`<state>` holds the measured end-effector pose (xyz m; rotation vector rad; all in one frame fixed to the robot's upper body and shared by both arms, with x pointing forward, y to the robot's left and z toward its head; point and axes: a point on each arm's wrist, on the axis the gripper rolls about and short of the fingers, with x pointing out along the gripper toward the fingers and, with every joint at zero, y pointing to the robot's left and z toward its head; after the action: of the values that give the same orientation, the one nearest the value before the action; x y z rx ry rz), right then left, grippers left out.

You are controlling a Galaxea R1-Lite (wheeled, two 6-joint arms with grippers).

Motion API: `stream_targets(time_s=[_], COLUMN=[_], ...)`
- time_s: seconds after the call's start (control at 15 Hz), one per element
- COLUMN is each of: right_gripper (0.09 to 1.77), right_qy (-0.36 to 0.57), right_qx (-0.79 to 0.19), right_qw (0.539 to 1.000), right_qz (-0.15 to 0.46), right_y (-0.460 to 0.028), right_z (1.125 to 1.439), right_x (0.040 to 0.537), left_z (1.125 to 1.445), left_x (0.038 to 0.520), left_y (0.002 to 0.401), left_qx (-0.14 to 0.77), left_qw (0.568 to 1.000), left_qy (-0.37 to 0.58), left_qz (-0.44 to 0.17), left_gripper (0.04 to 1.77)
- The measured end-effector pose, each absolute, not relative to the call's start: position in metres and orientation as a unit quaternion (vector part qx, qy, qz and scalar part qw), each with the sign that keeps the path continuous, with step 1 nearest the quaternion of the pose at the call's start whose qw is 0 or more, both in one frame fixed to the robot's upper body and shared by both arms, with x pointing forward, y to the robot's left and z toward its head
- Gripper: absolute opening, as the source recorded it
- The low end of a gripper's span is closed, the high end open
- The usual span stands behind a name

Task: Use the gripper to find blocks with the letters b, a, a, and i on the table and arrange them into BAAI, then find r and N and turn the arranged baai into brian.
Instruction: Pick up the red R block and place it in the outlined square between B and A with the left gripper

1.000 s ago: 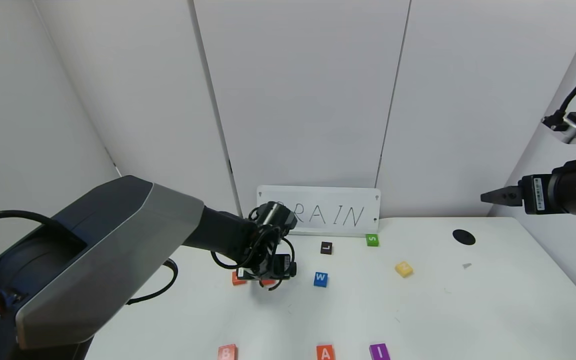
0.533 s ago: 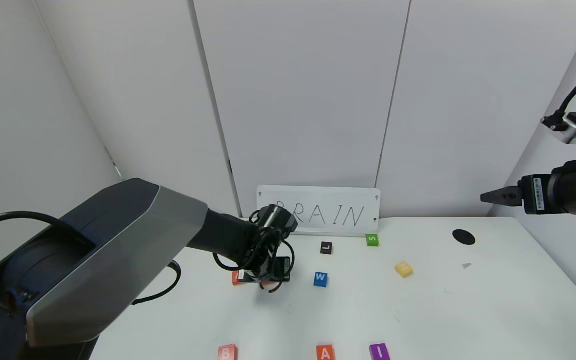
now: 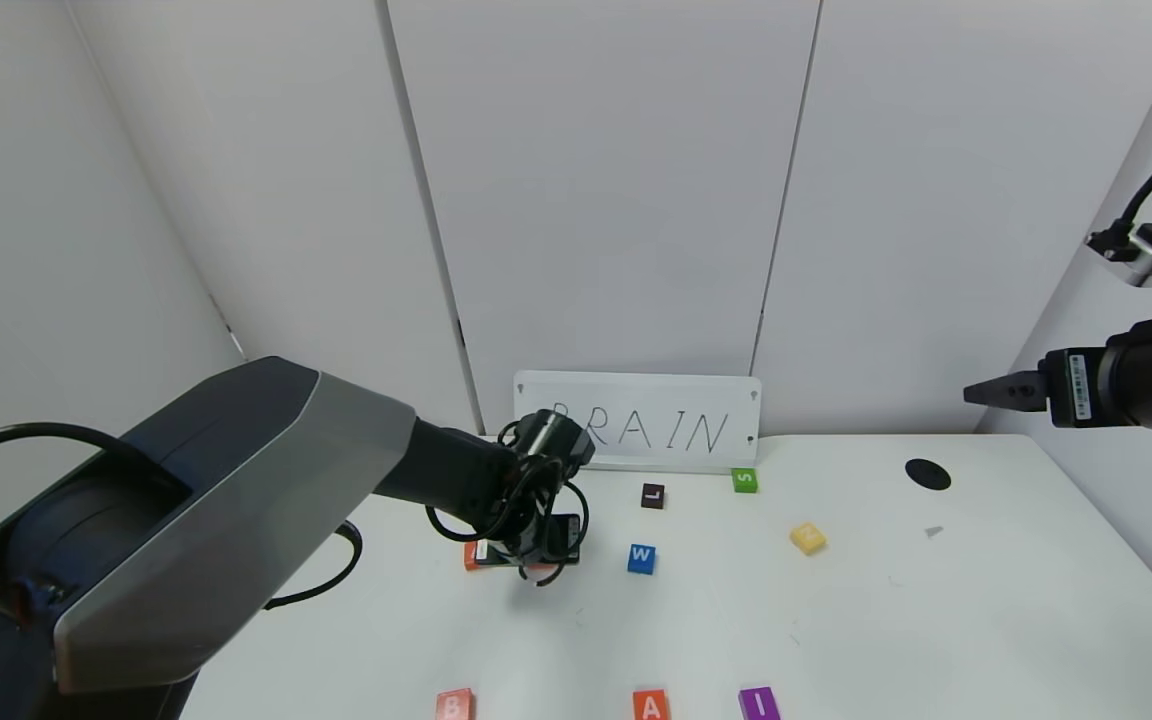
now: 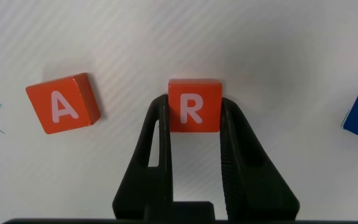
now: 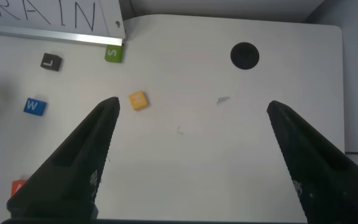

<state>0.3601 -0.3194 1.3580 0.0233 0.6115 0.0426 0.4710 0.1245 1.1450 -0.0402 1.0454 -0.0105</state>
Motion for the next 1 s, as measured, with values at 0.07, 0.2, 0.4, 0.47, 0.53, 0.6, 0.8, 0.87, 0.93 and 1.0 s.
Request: stream_targets(time_s=[0.07,0.2,0.4,0.47,0.53,0.6,0.8,0.87,0.93,1.0], right_gripper=[1.71,1.71,1.71,1.71,1.71,1.71,1.71,1.71,1.71,1.71], right_qy=[0.301,0.3,0.3,0.299,0.299,0.298,0.297,0.297,0.296,0.296], right_qx=[0.011,0.012,0.012,0.013,0.013,0.013,0.013,0.013,0.013,0.013], right_qw=[0.953,0.954,0.954,0.954,0.954,0.954,0.955,0.955,0.955,0.955], right_qz=[0.021,0.02,0.019,0.019,0.019,0.019,0.019,0.02,0.02,0.02], right_y=[-0.319,-0.32,-0.32,-0.321,-0.321,-0.321,-0.321,-0.32,-0.32,-0.32], right_z=[1.358,1.358,1.359,1.359,1.359,1.36,1.36,1.36,1.361,1.361], right_x=[0.36,0.36,0.36,0.36,0.36,0.359,0.359,0.359,0.358,0.358], left_z=[1.146,1.148,1.162,1.168,1.174,1.179,1.187,1.188,1.19,1.191], left_x=[0.471,0.471,0.465,0.461,0.456,0.45,0.427,0.417,0.406,0.395], left_y=[0.125,0.125,0.127,0.128,0.13,0.133,0.138,0.139,0.139,0.139], left_qx=[-0.019,-0.021,-0.031,-0.031,-0.03,-0.034,-0.04,-0.04,-0.044,-0.046], left_qw=[0.866,0.867,0.87,0.869,0.866,0.864,0.857,0.855,0.853,0.851], left_qy=[0.499,0.498,0.492,0.494,0.498,0.502,0.513,0.518,0.52,0.522], left_qz=[-0.005,-0.004,-0.003,-0.003,0.0,0.005,0.009,0.01,0.011,0.01], left_gripper=[0.5,0.5,0.5,0.5,0.5,0.5,0.5,0.5,0.5,0.5])
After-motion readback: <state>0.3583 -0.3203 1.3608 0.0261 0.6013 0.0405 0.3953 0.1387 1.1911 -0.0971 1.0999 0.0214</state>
